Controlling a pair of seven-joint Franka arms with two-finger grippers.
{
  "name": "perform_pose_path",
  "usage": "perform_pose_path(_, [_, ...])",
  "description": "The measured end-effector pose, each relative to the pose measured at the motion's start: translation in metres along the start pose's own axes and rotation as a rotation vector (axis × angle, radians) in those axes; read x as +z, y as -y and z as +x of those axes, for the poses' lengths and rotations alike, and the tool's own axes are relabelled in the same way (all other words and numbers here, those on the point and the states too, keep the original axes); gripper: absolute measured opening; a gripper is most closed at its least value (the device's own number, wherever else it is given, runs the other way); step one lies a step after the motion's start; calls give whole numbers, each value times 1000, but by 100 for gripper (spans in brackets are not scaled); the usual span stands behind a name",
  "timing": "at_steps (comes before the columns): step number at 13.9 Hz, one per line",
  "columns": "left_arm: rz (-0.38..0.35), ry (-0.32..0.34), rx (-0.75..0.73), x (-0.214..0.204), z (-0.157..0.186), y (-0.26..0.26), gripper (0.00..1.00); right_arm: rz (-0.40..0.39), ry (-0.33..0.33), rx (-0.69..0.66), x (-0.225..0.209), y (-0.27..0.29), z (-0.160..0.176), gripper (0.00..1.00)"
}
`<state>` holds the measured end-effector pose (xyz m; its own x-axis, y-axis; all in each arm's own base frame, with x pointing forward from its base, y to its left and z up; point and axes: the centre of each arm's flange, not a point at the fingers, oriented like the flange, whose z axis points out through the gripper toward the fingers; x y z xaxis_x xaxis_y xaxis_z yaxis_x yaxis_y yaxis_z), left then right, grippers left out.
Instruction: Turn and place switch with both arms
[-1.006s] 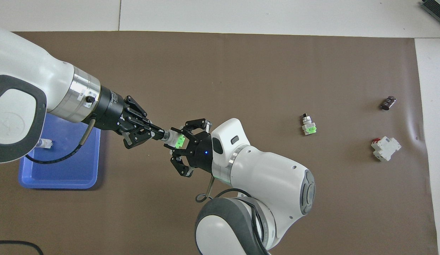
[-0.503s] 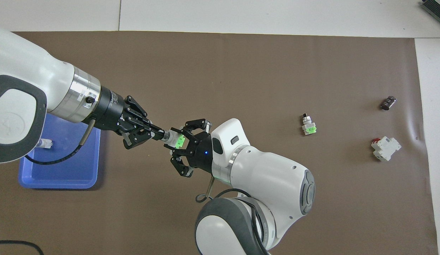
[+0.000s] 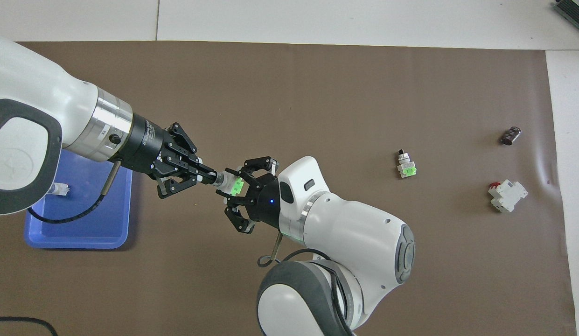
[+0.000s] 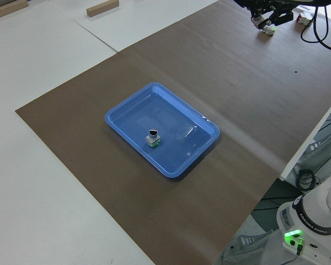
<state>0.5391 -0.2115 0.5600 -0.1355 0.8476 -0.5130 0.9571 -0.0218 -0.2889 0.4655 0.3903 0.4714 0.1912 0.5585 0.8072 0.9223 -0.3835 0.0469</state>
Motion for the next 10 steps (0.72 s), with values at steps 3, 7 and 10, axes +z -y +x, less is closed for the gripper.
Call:
perform_pose_path(3, [-5, -1, 197, 0, -2, 0, 10, -5, 0, 1, -1, 0, 0, 41])
perform_pose_path(7, [-3, -10, 530, 2, -4, 1, 10, -3, 2, 3, -2, 1, -2, 41])
perform_pose_path(10, [-3, -11, 670, 2, -5, 2, 10, -3, 1, 5, -3, 1, -2, 41])
